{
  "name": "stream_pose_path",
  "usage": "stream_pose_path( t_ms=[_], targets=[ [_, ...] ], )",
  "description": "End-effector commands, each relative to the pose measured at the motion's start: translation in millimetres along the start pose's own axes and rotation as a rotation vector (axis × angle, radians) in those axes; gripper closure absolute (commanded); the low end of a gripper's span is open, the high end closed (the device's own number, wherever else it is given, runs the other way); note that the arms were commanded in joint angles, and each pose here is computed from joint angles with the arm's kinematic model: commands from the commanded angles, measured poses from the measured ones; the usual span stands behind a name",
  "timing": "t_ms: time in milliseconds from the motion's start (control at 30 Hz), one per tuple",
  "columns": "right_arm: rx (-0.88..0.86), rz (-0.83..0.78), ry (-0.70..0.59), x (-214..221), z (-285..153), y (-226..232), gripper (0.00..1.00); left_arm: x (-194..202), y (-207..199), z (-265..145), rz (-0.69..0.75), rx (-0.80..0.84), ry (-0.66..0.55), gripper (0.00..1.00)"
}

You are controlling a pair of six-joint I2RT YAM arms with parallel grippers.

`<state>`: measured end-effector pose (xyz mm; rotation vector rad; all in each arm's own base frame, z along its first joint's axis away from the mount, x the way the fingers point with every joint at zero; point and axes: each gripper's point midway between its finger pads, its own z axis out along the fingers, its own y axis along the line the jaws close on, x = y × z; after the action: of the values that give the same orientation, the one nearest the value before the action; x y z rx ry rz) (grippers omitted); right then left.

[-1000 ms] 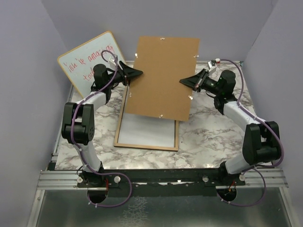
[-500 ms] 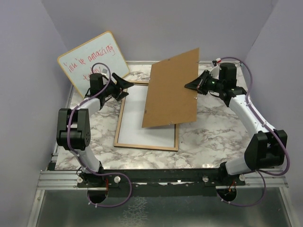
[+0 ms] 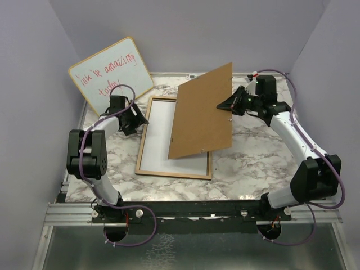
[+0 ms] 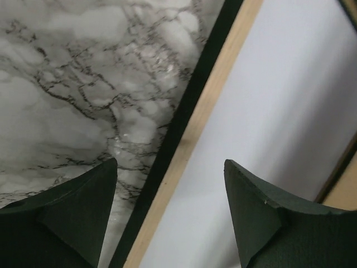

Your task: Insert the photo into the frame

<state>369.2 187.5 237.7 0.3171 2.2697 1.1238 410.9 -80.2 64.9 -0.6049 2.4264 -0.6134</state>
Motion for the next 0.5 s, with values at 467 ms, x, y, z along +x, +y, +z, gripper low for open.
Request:
stream_pose_path(
  t_ms=[467],
  targets=[
    [-0.202,-0.014,0.099,32,48,25,0.99,64,4,19,-0.007,-0.031,0.140,0.61]
  ],
)
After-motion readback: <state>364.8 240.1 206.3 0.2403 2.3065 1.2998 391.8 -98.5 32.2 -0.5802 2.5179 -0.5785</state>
